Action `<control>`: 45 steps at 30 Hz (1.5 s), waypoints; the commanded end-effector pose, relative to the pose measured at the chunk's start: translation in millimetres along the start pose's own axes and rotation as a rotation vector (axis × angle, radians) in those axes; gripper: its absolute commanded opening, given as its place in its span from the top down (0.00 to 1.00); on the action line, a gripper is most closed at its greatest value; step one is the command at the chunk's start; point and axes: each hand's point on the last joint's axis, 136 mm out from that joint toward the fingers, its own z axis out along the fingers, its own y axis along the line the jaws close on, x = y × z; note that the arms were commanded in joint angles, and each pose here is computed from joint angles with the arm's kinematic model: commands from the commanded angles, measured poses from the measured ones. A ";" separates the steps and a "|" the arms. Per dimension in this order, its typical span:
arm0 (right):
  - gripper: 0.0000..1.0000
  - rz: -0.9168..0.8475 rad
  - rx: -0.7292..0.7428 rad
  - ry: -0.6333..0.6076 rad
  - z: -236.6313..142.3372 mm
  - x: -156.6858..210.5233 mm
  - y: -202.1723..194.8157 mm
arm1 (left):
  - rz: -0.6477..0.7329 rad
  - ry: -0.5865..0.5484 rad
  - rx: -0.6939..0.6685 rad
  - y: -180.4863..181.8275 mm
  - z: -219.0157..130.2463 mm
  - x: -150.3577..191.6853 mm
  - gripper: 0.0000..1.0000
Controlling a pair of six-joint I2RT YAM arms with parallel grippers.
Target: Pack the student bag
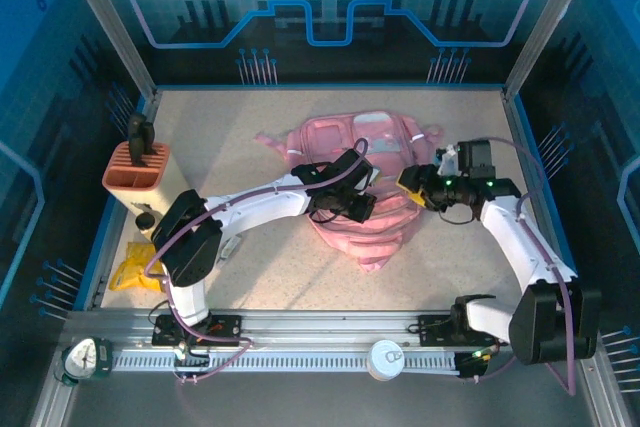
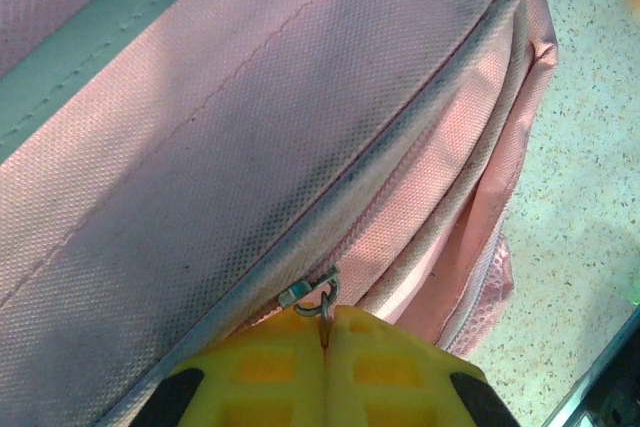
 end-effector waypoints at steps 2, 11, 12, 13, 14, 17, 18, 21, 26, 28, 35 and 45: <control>0.48 0.121 -0.082 0.025 18.5 9.7 13.1 | 0.005 -0.026 0.029 -6.0 -6.7 -8.7 1.00; 0.60 0.183 -0.071 0.008 55.5 8.7 14.4 | 0.022 -0.014 0.032 -5.9 -6.4 -6.0 1.00; 0.64 0.182 -0.069 0.013 58.0 7.4 14.2 | 0.026 -0.007 0.024 -4.2 -7.1 -4.6 1.00; 0.67 0.182 -0.064 0.012 59.2 6.1 12.8 | 0.034 0.002 0.022 -3.4 -8.0 -2.6 1.00; 0.73 0.182 -0.057 0.012 60.4 5.0 10.1 | 0.042 0.009 0.016 -1.4 -9.8 -0.6 1.00; 0.88 0.169 -0.022 0.001 58.9 1.5 1.3 | 0.061 0.024 -0.013 8.8 -16.7 6.8 1.00; 0.91 0.168 -0.014 -0.006 57.3 -0.9 -2.2 | 0.060 0.031 -0.029 14.6 -19.5 9.8 1.00; 1.00 0.167 -0.003 -0.023 51.1 -9.5 -10.5 | 0.034 0.059 -0.069 37.4 -27.3 20.7 1.00; 1.00 0.168 0.013 -0.047 36.6 -26.3 -22.4 | -0.048 0.099 -0.160 85.8 -38.6 46.2 1.00; 1.00 0.155 0.015 -0.057 31.8 -31.4 -22.7 | -0.072 0.081 -0.202 103.3 -44.8 46.6 1.00; 1.00 0.119 0.005 -0.033 33.4 -29.6 -22.5 | -0.106 0.004 -0.299 156.1 -47.4 22.1 1.00; 1.00 0.086 -0.041 -0.018 53.5 -10.7 0.5 | -0.148 -0.057 -0.322 177.9 -34.4 -24.1 1.00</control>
